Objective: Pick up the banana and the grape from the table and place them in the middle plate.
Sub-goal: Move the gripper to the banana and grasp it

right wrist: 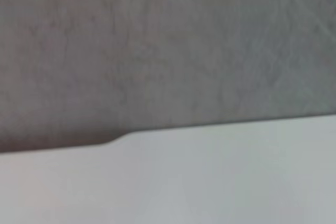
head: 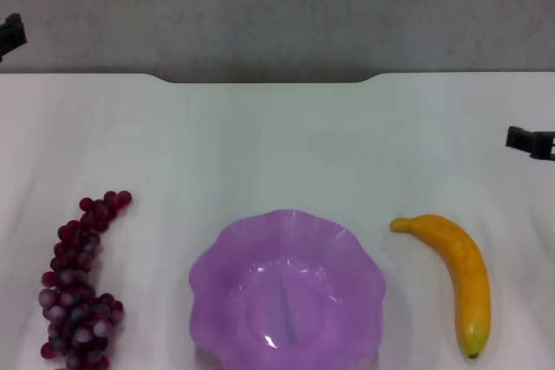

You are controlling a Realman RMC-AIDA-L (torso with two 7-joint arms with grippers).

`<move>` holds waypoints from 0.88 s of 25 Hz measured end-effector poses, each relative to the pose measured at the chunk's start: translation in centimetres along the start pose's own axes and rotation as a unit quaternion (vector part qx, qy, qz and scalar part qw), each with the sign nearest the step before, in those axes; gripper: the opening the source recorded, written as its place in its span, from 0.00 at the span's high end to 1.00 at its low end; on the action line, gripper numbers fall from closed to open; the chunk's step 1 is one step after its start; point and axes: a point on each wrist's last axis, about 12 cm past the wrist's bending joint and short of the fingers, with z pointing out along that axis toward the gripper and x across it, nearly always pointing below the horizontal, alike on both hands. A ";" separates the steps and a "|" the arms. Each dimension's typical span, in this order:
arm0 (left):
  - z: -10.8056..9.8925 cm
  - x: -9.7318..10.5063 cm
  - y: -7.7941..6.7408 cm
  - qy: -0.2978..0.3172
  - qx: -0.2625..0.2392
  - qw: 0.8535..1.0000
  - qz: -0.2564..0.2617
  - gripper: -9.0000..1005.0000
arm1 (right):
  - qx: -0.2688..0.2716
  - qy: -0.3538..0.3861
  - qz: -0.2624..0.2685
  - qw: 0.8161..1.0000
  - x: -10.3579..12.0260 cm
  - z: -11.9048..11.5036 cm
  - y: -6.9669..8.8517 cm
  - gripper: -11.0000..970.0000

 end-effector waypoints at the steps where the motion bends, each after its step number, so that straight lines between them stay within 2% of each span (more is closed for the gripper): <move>1: 0.0 0.0 0.0 0.000 0.000 1.000 0.000 0.13 | -0.001 0.009 -0.006 1.000 0.0 0.3 0.2 0.12; 7: 0.1 -0.1 -0.1 -0.002 0.001 1.000 0.000 0.13 | -0.009 0.065 -0.050 0.997 1.0 2.2 2.1 0.12; 13: 0.1 -0.2 -0.1 -0.002 0.002 1.000 0.001 0.13 | -0.061 0.099 -0.067 0.991 2.6 2.8 5.0 0.12; 18: 0.1 -0.1 0.0 -0.001 0.001 1.000 0.001 0.13 | -0.074 0.115 -0.069 0.988 3.2 2.8 5.6 0.12; 22: 0.0 -0.1 0.1 -0.001 -0.002 1.000 0.002 0.13 | -0.070 0.123 -0.067 0.988 3.4 2.9 5.3 0.12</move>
